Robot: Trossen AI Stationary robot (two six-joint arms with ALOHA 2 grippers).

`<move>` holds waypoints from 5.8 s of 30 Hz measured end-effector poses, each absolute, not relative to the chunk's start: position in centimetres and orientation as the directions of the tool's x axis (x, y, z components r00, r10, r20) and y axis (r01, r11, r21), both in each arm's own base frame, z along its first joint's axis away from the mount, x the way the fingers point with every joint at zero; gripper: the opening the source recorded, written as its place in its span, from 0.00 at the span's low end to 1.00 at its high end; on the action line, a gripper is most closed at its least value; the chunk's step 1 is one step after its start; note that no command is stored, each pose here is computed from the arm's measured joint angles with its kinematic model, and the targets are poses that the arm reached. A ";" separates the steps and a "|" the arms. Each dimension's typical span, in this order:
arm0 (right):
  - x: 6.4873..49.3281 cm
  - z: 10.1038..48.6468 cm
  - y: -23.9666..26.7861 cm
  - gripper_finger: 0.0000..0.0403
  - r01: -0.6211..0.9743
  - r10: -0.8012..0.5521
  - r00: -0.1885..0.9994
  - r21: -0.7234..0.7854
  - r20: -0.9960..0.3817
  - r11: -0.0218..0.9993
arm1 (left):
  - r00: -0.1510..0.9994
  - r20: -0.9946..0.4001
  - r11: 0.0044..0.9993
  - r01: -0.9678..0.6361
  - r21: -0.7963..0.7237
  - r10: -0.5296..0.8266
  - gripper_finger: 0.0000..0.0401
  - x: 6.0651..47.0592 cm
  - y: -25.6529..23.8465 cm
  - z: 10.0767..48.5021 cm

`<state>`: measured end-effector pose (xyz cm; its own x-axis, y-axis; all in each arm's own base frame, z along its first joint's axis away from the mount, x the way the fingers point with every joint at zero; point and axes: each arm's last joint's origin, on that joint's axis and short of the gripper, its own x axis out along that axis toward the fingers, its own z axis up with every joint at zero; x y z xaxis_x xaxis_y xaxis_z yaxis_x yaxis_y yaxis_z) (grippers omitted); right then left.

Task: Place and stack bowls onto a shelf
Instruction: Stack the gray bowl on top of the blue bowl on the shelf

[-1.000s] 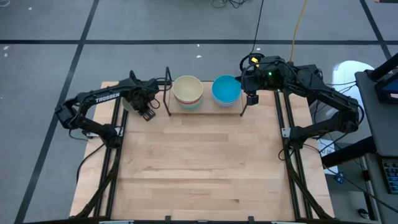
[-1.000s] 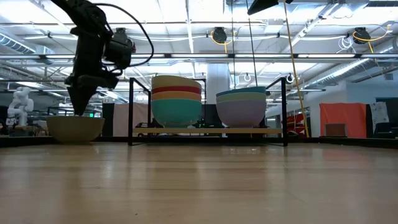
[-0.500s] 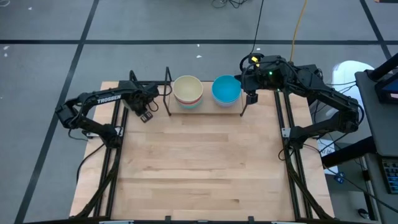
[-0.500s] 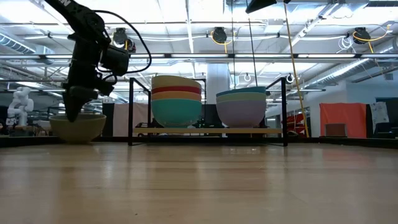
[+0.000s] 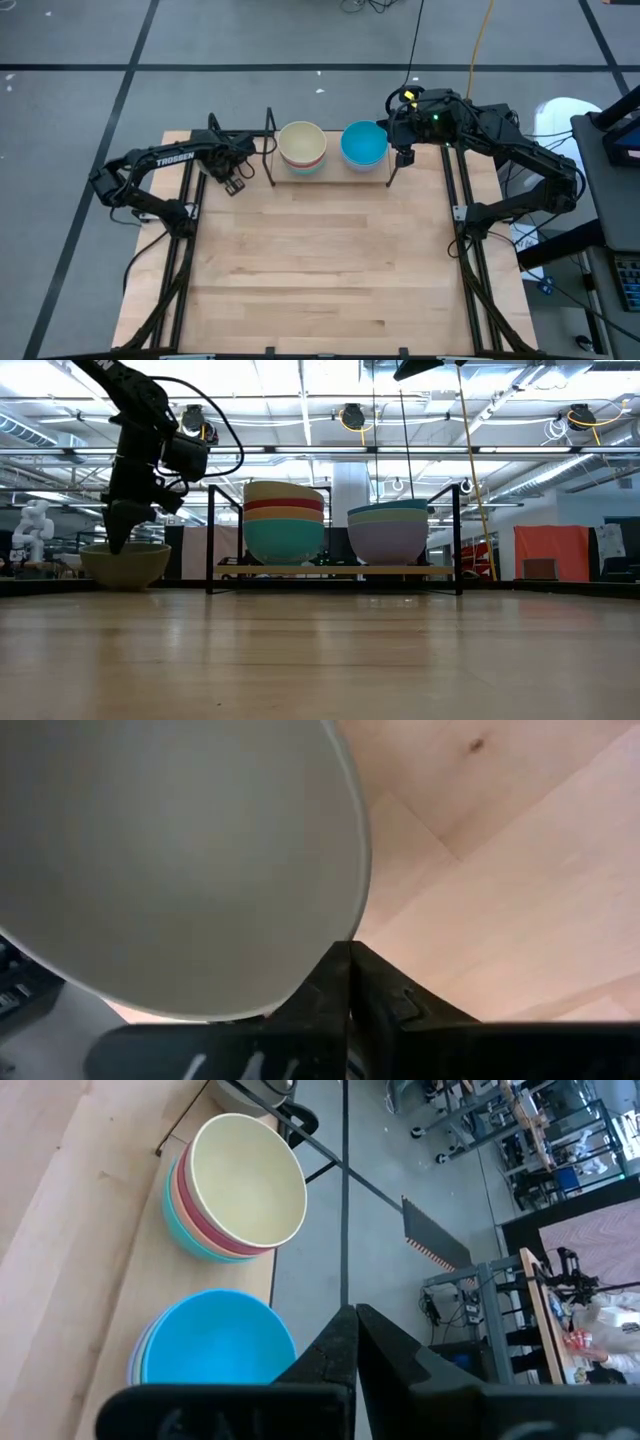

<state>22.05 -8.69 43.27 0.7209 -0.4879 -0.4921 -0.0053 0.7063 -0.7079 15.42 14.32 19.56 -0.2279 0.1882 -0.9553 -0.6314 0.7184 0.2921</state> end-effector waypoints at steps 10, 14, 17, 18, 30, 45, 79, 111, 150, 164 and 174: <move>21.8 43.4 -8.6 0.00 -0.001 -0.489 0.724 -0.710 -0.486 0.704 | -0.165 -0.981 0.687 -0.702 0.187 0.099 0.01 15.6 13.9 19.5; 21.6 43.6 -8.5 0.00 0.007 -0.491 0.730 -0.713 -0.476 0.701 | -0.154 -0.984 0.717 -0.676 0.169 0.086 0.04 15.6 13.9 19.5; 21.6 43.7 -8.5 0.00 0.011 -0.492 0.732 -0.714 -0.471 0.700 | -0.154 -0.984 0.715 -0.678 0.168 0.086 0.07 15.6 13.9 19.5; 21.6 43.7 -8.5 0.00 0.011 -0.492 0.732 -0.714 -0.470 0.700 | -0.154 -0.984 0.709 -0.685 0.169 0.086 0.07 15.6 13.9 19.5; 21.6 43.7 -8.5 0.00 0.009 -0.493 0.734 -0.719 -0.467 0.695 | 0.019 -0.994 0.575 -0.815 -0.080 -0.112 0.07 16.9 12.5 19.5; 21.6 43.8 -8.5 0.00 0.002 -0.494 0.738 -0.730 -0.460 0.683 | 0.046 -0.999 0.617 -0.786 -0.046 -0.015 0.33 17.9 12.4 19.5; 21.8 44.3 -8.6 0.00 -0.015 -0.502 0.760 -0.783 -0.413 0.622 | -0.098 -0.982 0.635 -0.752 0.180 0.162 0.31 16.5 15.4 23.1; 20.5 45.1 -8.1 0.00 0.000 -0.507 0.775 -0.802 -0.378 0.598 | -0.041 -0.991 0.677 -0.726 0.119 0.131 0.31 15.6 16.8 23.0; 20.7 45.6 -8.2 0.00 0.038 -0.514 0.792 -0.812 -0.331 0.582 | -0.122 -0.958 0.803 -0.524 0.283 0.259 0.31 16.8 15.5 21.8; 20.8 45.7 -8.2 0.00 0.048 -0.514 0.796 -0.813 -0.320 0.580 | -0.082 -0.980 0.755 -0.627 0.191 0.180 0.31 14.9 17.2 21.7; 20.8 45.6 -8.2 0.00 0.045 -0.514 0.794 -0.813 -0.324 0.581 | -0.066 -0.990 0.758 -0.637 0.137 0.124 0.31 14.3 17.2 20.8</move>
<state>20.76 -8.22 45.62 0.7943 -0.5142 -0.3235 0.0446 0.5805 -0.8130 14.31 17.16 20.79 -0.0657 0.1239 -0.9901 -0.6375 0.7582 0.1371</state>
